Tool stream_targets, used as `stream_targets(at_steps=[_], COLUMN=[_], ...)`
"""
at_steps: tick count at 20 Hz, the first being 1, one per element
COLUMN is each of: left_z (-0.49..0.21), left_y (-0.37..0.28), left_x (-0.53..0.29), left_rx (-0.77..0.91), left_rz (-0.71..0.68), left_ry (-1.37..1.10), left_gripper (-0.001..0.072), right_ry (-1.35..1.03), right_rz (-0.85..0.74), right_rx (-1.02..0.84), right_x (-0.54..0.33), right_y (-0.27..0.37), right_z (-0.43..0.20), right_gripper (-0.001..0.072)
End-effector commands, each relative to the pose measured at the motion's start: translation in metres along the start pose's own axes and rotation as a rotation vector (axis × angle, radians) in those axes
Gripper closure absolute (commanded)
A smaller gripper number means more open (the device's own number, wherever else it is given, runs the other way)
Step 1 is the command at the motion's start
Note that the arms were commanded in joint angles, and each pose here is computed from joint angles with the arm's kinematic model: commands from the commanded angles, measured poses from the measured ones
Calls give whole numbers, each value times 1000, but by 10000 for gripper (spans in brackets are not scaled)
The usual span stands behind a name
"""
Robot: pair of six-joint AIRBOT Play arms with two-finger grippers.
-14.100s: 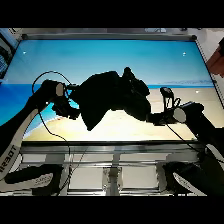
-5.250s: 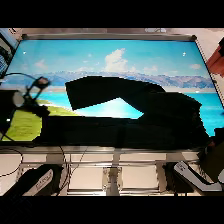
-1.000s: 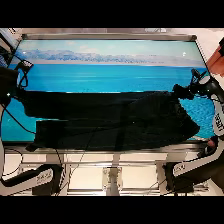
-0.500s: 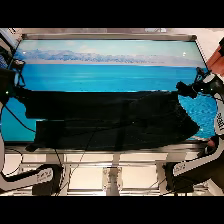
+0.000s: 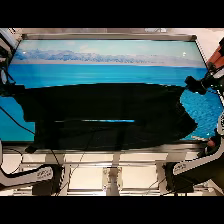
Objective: Fold the clothes and pants, and hang the long-sleeved shirts on hangers.
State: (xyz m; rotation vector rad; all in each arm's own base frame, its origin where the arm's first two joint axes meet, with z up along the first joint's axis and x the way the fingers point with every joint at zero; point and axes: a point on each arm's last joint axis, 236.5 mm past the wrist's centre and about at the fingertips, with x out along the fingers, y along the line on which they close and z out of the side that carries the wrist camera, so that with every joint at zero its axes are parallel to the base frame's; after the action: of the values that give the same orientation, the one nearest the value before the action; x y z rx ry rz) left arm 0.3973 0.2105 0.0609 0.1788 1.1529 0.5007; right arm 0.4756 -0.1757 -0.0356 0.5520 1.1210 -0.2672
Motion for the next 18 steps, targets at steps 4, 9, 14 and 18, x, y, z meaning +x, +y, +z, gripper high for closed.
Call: stream_targets(at_steps=[4,9,14,18], left_z=[13,34,64,80], left_y=[-34,-55,-74,-79], left_x=[38,62,74,80], left_rx=[-100,-125,-197,-213], left_rz=[-135,-171,-233,-244], left_ry=[55,46,-26,-84], left_gripper=[678,678,678,667], right_ry=[-62,-118,-150,-187], right_rz=[-41,-25,-3,9], right_rx=[43,99,124,185], right_x=[-8,-5,18,30], right_y=[-13,-8,12,16], right_z=[19,32,37,45], right_gripper=[687,687,686,685])
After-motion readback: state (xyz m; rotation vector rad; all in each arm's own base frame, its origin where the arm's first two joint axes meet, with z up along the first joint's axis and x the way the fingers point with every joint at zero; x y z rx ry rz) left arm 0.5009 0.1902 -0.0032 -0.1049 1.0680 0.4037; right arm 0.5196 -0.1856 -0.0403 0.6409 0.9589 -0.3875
